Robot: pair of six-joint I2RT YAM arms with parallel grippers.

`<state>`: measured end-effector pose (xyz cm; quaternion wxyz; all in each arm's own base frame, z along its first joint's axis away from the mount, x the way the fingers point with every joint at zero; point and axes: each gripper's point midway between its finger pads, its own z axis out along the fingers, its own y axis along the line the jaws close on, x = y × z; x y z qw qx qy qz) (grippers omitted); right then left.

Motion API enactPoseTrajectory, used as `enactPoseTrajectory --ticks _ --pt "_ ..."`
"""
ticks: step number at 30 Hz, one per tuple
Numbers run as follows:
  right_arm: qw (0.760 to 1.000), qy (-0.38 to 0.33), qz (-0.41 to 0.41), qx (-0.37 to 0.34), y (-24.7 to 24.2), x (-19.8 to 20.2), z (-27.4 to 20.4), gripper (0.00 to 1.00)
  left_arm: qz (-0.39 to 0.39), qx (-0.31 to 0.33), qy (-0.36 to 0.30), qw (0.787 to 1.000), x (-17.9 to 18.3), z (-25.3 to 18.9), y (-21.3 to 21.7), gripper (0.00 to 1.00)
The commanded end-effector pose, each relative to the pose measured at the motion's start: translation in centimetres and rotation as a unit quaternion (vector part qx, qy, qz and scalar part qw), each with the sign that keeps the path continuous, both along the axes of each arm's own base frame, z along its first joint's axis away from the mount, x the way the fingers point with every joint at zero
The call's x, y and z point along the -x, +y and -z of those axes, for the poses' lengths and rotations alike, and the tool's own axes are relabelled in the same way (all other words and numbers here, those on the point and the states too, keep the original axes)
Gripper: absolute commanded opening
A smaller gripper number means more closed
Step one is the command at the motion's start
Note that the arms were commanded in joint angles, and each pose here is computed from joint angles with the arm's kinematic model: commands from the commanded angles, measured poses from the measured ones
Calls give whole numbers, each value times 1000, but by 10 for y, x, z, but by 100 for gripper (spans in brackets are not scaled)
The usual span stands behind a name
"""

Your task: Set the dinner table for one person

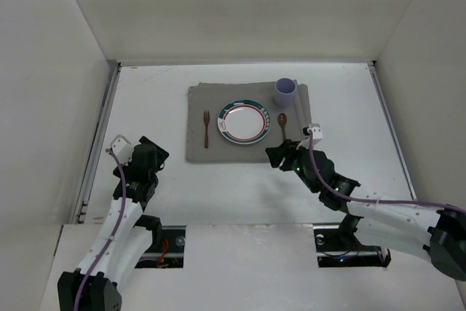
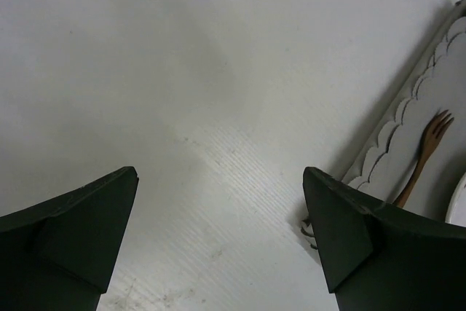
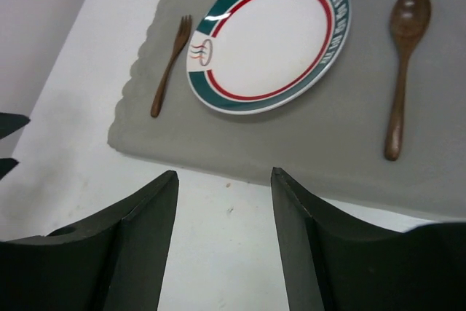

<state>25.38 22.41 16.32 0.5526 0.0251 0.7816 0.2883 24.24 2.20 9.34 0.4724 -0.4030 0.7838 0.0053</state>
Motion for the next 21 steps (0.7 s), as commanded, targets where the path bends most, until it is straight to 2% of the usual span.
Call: enactPoseTrajectory --ticks 1,10,15,21 --pt "999 -33 1 -39 8 1 -13 60 -21 32 -5 999 5 10 -1 100" --pt "995 -71 1 -63 3 5 -21 59 -45 38 27 998 5 30 9 100" --pt "993 -87 -3 -77 -2 13 -28 48 -53 40 37 997 6 37 11 100" --pt "991 -94 10 -93 -13 15 -32 45 -49 37 31 998 0 31 9 100"
